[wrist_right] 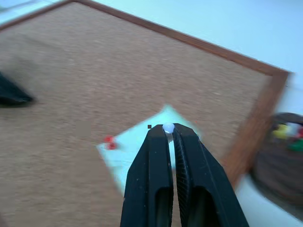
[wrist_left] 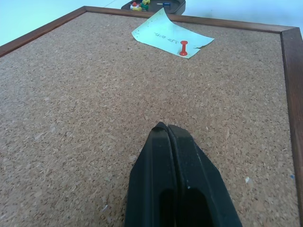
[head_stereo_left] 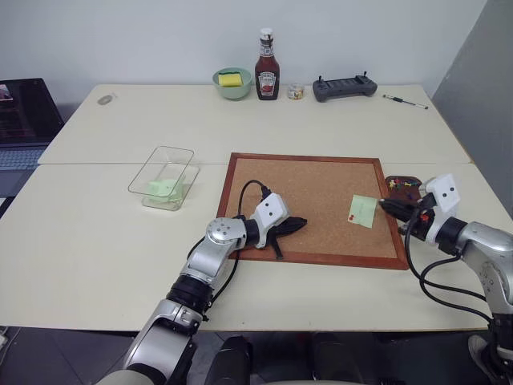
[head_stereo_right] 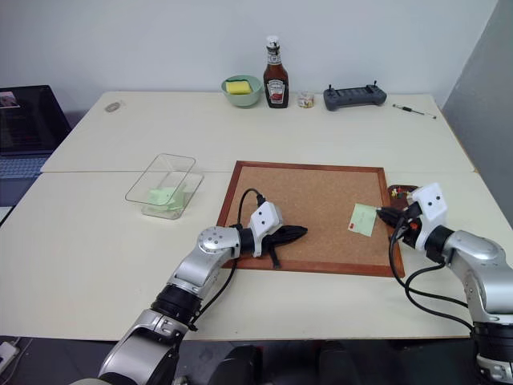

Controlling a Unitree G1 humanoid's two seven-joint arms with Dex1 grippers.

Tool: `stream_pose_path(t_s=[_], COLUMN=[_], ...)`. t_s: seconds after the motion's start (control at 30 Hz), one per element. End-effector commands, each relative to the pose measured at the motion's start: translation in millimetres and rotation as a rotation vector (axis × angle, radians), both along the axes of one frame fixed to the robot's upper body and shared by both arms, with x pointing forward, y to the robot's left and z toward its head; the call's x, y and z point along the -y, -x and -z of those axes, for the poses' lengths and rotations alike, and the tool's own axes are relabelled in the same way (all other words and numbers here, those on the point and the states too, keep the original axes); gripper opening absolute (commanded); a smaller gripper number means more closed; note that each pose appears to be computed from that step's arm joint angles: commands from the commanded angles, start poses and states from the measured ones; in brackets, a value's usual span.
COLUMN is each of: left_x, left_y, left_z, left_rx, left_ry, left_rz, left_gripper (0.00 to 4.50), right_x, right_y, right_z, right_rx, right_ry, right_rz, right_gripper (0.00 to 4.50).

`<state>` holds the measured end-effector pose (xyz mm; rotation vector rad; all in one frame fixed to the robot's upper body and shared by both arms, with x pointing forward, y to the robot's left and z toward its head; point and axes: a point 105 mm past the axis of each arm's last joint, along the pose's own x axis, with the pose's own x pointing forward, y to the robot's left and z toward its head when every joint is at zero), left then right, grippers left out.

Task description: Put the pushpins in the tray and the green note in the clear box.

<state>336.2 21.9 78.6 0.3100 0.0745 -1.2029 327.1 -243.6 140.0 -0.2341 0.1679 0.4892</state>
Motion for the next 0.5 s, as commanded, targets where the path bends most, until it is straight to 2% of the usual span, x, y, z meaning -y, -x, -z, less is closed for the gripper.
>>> stream_pose_path(t_s=[0.03, 0.1, 0.27, 0.5], left_x=[-2, -2, -1, -2], left_y=[7, 8, 8, 9], left_z=[24, 24, 25, 26], left_rx=[-0.066, -0.066, -0.065, -0.063], left_ry=[-0.057, -0.058, -0.060, -0.064], left_rz=[0.009, 0.010, 0.011, 0.010], left_gripper=[0.00, 0.00, 0.00, 0.00], right_x=[25, 35, 41, 39], right_y=[-13, -20, -33, -45], right_z=[-15, -14, -9, -1], right_rx=[0.117, 0.138, 0.158, 0.146], right_ry=[0.170, 0.269, 0.398, 0.420], right_rz=[0.106, 0.153, 0.192, 0.189], right_gripper=[0.02, 0.02, 0.02, 0.02])
